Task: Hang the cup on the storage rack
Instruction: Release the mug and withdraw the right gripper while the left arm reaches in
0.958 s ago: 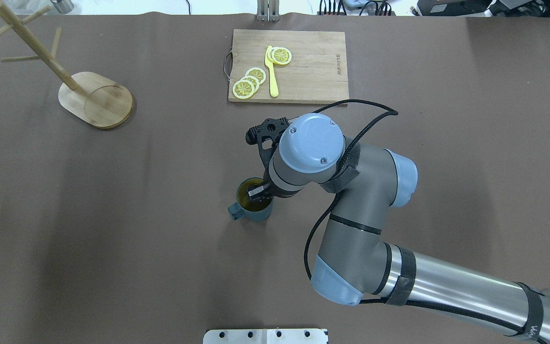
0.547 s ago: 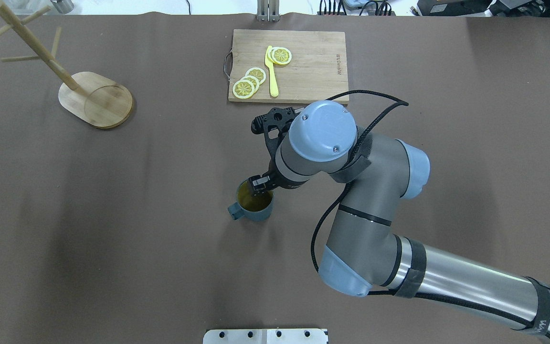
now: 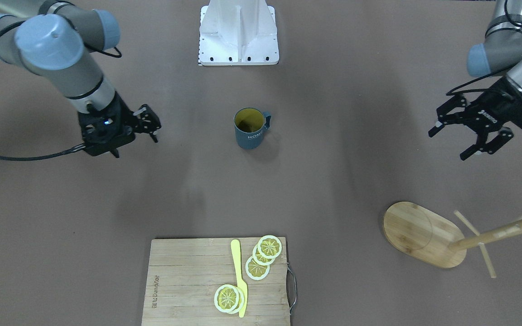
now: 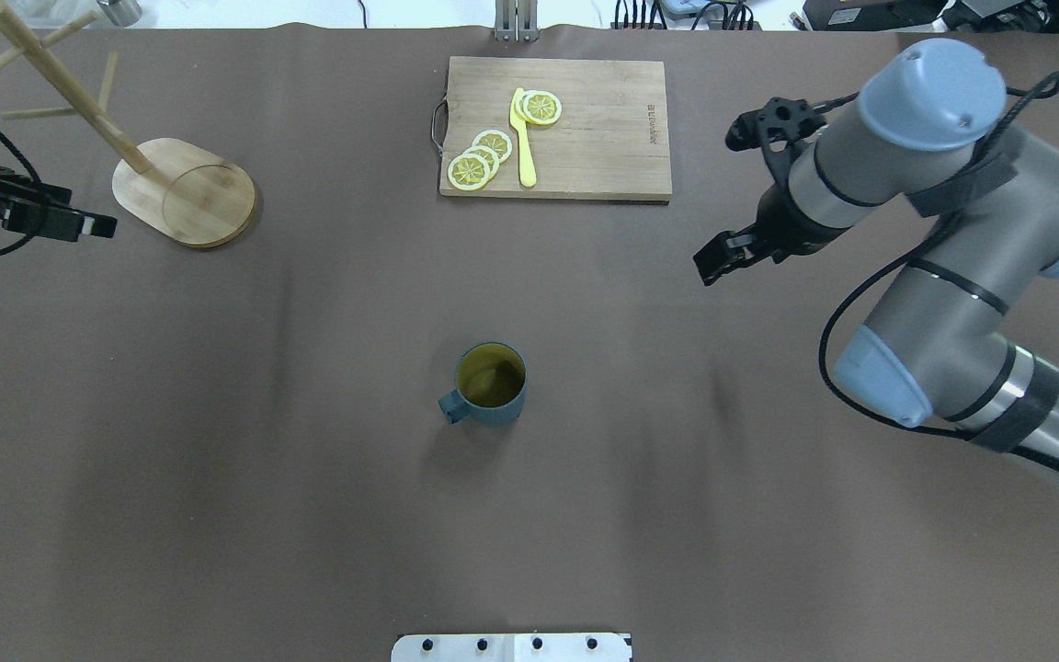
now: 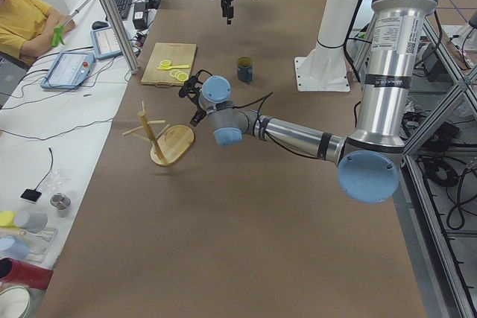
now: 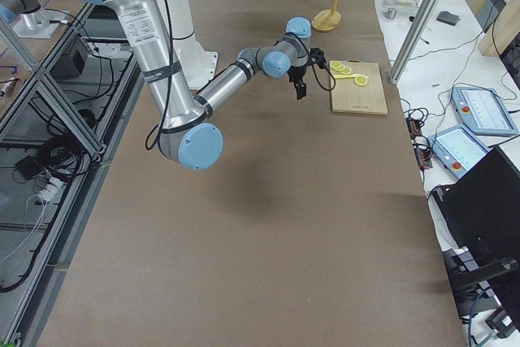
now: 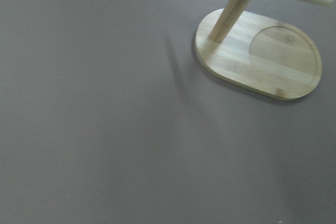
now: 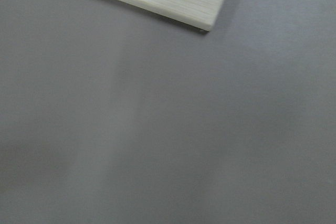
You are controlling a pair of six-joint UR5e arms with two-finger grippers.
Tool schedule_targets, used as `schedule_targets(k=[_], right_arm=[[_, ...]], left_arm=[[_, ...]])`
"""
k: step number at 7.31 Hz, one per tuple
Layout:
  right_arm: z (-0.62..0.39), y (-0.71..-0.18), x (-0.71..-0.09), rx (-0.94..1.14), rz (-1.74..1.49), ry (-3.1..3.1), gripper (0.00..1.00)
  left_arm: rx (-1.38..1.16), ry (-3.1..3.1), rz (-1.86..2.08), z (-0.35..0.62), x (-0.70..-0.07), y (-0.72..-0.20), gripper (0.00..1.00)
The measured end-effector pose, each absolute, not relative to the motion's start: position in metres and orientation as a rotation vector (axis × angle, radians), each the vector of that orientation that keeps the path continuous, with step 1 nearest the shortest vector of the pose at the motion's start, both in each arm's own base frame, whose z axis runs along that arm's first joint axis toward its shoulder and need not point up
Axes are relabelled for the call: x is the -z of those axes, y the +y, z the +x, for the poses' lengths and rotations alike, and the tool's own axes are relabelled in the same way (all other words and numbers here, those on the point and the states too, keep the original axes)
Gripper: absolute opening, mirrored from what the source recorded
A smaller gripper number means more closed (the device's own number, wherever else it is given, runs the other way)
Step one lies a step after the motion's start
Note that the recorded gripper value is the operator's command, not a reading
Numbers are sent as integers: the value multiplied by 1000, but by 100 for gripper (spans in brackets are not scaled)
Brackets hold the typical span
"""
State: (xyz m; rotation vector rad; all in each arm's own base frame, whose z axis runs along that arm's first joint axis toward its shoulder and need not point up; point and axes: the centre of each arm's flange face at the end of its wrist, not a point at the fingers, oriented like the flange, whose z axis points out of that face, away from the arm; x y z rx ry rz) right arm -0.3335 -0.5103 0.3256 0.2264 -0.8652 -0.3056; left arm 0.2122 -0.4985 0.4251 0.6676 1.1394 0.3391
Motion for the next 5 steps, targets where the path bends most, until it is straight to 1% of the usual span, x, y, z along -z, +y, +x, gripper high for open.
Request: schedule_targets(k=[3, 5], right_arm=[[-196, -562, -455, 363, 199, -795, 100], [-107, -582, -546, 375, 162, -781, 100]], left_arm=[[-433, 1198, 799, 348, -347, -457, 95], [-429, 1249, 897, 409, -315, -418, 95]])
